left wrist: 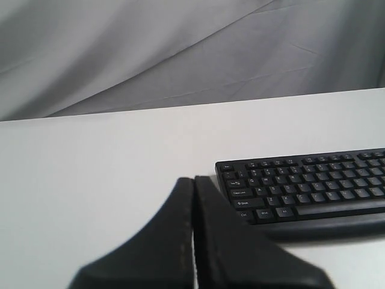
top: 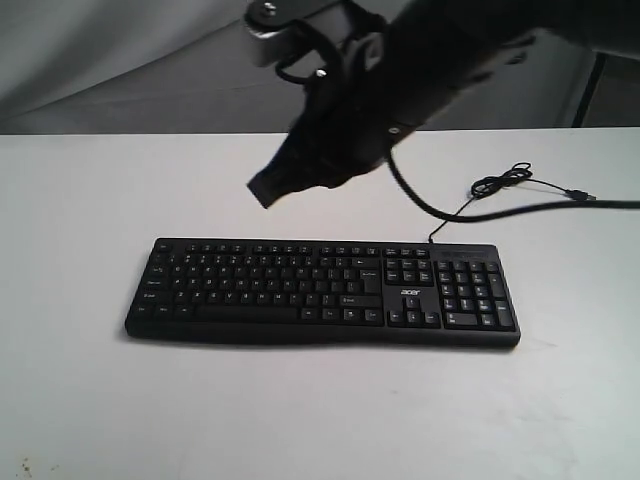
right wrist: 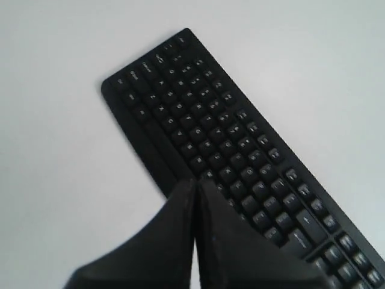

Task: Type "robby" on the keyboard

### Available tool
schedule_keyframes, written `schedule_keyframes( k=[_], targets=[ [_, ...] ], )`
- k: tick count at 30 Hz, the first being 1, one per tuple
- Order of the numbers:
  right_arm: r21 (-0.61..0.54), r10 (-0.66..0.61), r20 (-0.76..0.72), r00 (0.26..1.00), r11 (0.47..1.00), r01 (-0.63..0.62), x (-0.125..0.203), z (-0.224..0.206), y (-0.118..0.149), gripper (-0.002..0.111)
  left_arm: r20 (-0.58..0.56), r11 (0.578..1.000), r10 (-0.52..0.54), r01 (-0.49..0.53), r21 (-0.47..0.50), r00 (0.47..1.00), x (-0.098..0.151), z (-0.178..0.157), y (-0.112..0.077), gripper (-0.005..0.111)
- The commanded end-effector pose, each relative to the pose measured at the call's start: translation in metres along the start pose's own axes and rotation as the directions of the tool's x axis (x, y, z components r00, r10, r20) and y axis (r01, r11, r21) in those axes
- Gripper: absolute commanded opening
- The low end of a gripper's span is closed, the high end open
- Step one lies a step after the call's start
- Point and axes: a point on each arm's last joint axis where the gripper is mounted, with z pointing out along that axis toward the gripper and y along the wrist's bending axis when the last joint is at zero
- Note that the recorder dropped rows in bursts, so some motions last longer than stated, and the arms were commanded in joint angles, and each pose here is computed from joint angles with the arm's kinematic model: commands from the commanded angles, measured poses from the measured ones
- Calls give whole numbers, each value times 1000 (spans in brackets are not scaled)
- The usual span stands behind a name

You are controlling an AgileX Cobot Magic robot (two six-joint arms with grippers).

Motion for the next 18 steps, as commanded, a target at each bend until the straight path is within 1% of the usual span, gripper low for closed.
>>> schedule_keyframes(
  k=[1, 4, 9, 14, 18],
  targets=[
    [-128, -17, -60, 998, 992, 10, -22, 41, 3, 0, 7, 1000, 3, -3, 5, 1000, 1, 0, 0, 0],
    [-126, -40, -59, 997, 991, 32, -27, 72, 8, 0, 7, 1000, 3, -3, 5, 1000, 1, 0, 0, 0],
    [-104, -48, -25, 999, 994, 45, -25, 114, 15, 0, 7, 1000, 3, -3, 5, 1000, 1, 0, 0, 0],
    [-120, -2, -43, 999, 993, -4, -17, 140, 15, 0, 7, 1000, 3, -3, 5, 1000, 1, 0, 0, 0],
    [-93, 6, -10, 1000, 996, -7, -15, 156, 11, 0, 7, 1000, 3, -3, 5, 1000, 1, 0, 0, 0]
  ],
)
